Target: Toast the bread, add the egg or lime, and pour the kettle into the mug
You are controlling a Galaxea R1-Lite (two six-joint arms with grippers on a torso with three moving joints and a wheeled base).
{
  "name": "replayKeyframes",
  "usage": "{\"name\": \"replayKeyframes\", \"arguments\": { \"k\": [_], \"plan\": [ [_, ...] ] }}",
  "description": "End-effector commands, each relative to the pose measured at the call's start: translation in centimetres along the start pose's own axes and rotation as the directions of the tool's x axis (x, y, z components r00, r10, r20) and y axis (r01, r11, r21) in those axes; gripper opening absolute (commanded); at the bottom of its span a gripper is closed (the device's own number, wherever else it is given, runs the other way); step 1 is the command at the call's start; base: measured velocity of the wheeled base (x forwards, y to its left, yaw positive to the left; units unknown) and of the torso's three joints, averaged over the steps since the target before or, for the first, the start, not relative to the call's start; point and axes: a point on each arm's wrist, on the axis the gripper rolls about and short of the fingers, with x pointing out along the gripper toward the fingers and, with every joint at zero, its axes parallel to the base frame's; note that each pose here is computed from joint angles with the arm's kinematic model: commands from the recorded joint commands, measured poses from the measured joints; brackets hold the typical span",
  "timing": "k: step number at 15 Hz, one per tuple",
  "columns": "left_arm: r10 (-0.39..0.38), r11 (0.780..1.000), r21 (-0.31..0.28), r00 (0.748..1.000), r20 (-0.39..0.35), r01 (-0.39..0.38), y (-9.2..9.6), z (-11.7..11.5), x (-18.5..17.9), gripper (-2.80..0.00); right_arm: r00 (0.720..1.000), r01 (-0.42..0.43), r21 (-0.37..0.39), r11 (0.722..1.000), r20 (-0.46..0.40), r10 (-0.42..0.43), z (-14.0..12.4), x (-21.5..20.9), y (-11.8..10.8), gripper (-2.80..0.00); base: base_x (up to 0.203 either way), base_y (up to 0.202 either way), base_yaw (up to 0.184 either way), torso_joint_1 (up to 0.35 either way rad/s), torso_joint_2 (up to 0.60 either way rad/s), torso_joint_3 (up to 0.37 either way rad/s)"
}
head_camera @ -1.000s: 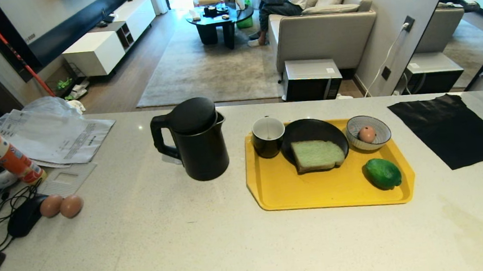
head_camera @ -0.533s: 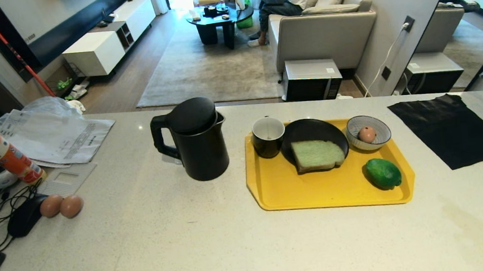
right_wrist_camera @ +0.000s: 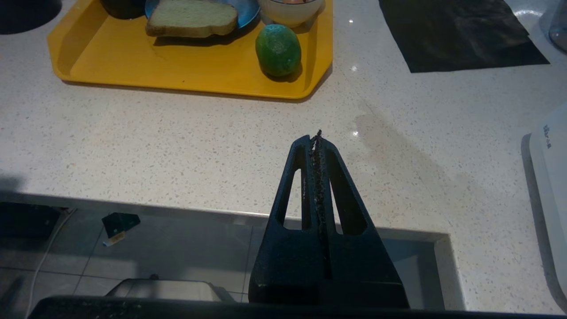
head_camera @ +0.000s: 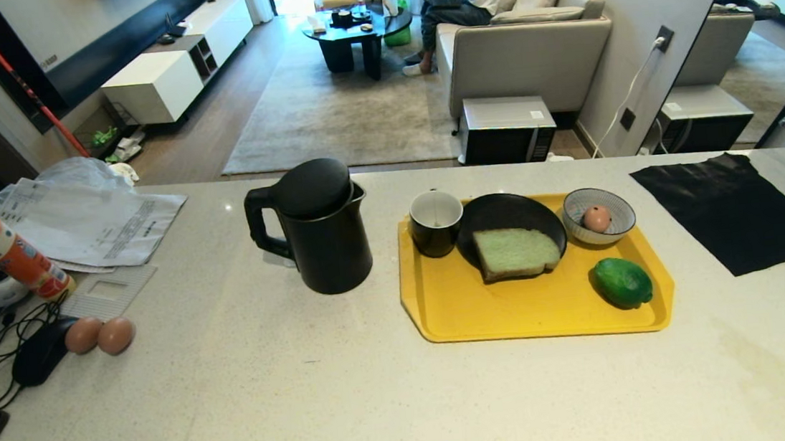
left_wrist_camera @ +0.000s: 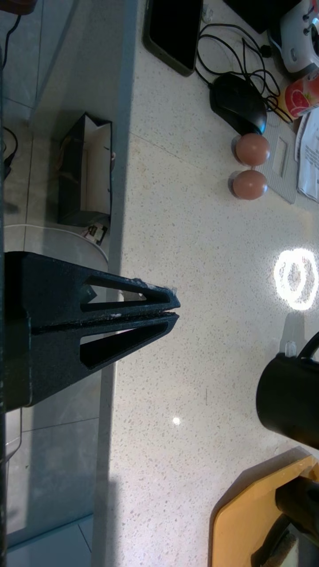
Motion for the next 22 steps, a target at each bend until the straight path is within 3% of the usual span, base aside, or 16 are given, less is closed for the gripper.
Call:
{"name": "replayKeyframes", "arguments": {
  "k": [1,22],
  "plan": [
    [0.000,1.000,-0.001,1.000,-0.015,0.000,0.01,-0.47,0.10,-2.80,1.000,0.000,-0.001,1.000,-0.002,0.000,-0.04,0.02,0.00,-2.80,0.000,0.000,0.000,0.000,0.00,0.000],
    [0.001,1.000,-0.001,1.000,-0.015,-0.001,0.01,-0.47,0.10,-2.80,1.000,-0.003,-0.001,1.000,0.000,0.003,-0.02,0.02,0.00,-2.80,0.000,0.000,0.000,0.000,0.00,0.000]
  ]
}}
